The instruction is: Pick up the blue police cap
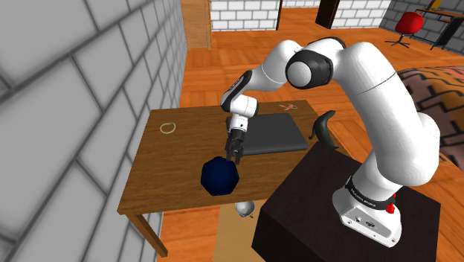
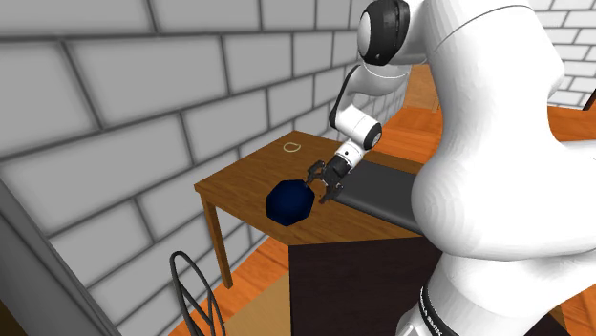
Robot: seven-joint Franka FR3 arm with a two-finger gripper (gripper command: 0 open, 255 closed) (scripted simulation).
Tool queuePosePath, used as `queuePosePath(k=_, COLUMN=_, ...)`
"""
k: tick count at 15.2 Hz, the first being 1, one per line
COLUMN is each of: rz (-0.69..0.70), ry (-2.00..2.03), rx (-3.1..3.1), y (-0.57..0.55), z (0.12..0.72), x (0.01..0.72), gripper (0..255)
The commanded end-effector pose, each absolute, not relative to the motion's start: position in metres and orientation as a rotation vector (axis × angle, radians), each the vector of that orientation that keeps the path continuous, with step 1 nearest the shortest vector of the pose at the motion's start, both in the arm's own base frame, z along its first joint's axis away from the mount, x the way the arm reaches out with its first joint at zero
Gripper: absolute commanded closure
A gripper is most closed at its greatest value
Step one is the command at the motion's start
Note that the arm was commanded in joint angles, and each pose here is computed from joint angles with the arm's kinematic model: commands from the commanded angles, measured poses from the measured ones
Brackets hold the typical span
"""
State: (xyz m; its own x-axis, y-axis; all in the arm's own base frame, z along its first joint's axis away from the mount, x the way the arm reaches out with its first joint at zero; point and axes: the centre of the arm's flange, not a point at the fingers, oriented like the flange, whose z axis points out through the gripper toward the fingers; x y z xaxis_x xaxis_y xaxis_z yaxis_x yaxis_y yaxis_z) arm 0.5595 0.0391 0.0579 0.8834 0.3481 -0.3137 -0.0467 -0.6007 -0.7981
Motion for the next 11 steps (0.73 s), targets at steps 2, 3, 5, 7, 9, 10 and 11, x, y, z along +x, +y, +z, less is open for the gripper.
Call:
queuePosePath(k=2, rz=0.559, ry=-0.216, rx=-2.152, y=0.0396, z=0.0542, x=0.5591, gripper=255)
queuePosePath(k=3, rz=0.559, ry=-0.216, rx=-2.152, y=0.0395, z=0.0540, x=0.5595, gripper=255)
queuePosePath(k=5, rz=0.559, ry=-0.216, rx=-2.152, y=0.0395, z=0.0540, x=0.5595, gripper=255)
queuePosePath(k=7, rz=0.559, ry=-0.216, rx=-2.152, y=0.0394, z=0.0539, x=0.5596, gripper=255)
queuePosePath(k=9, rz=0.559, ry=-0.216, rx=-2.152, y=0.0395, z=0.0540, x=0.5596, gripper=255)
queuePosePath(k=10, rz=0.559, ry=-0.216, rx=-2.152, y=0.0395, z=0.0540, x=0.5597, gripper=255)
queuePosePath(k=11, rz=0.559, ry=-0.216, rx=-2.152, y=0.0395, z=0.0535, x=0.5597, gripper=255)
